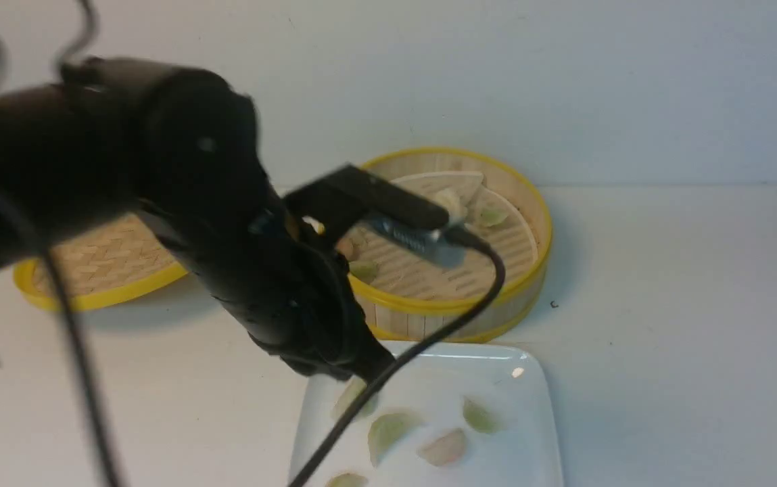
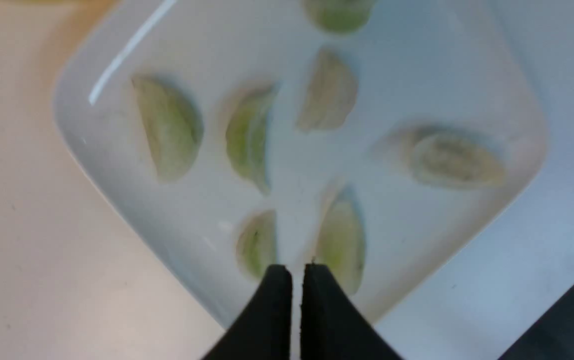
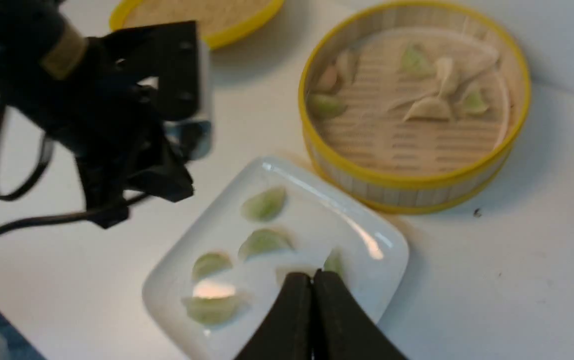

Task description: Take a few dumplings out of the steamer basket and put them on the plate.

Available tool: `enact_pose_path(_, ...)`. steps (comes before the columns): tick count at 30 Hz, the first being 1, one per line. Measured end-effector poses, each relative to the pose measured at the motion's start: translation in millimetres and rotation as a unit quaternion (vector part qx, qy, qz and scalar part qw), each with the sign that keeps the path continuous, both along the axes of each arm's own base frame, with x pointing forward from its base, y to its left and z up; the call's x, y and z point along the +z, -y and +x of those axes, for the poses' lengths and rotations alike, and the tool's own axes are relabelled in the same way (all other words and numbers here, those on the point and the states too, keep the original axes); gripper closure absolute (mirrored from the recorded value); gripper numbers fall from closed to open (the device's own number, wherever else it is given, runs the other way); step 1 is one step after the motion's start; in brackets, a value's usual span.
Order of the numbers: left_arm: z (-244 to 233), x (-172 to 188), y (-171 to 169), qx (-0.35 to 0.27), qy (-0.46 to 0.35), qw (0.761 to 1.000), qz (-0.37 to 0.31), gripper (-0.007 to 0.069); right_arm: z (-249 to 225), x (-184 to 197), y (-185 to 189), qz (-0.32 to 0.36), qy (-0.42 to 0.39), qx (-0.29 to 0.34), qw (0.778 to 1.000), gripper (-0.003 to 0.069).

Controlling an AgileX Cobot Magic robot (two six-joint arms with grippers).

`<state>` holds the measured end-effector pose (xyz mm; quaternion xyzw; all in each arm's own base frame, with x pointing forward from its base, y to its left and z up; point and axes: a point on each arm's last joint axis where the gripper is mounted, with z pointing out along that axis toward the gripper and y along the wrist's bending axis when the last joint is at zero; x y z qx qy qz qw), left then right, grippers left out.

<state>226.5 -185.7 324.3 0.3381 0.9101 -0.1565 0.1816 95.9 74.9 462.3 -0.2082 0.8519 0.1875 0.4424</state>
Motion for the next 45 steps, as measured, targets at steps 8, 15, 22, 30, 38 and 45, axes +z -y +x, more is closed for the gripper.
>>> enact_pose_path(8,-76.2,82.2,-56.6,0.025,0.214,0.962,-0.169,0.0631,-63.7,11.2,71.8,0.087,0.174,-0.064,0.979,0.0673)
enact_pose_path(15,-133.0,70.3,-103.4,0.054,0.333,0.906,-0.255,0.0631,-104.7,-34.7,109.8,0.197,0.296,-0.084,0.931,0.0673)
enact_pose_path(22,-155.5,28.0,-124.2,0.08,0.376,0.875,-0.295,0.0631,-118.7,-70.1,114.8,0.267,0.399,-0.058,0.875,0.0673)
enact_pose_path(30,-155.7,15.0,-126.4,0.099,0.385,0.86,-0.321,0.0631,-119.3,-70.9,106.7,0.284,0.454,-0.025,0.844,0.0673)
enact_pose_path(38,-155.7,15.4,-126.4,0.1,0.385,0.858,-0.324,0.0631,-119.1,-71.0,106.5,0.282,0.457,-0.025,0.843,0.0673)
enact_pose_path(45,-155.7,15.4,-126.4,0.1,0.385,0.858,-0.324,0.0631,-119.2,-70.9,106.6,0.281,0.458,-0.025,0.843,0.0673)
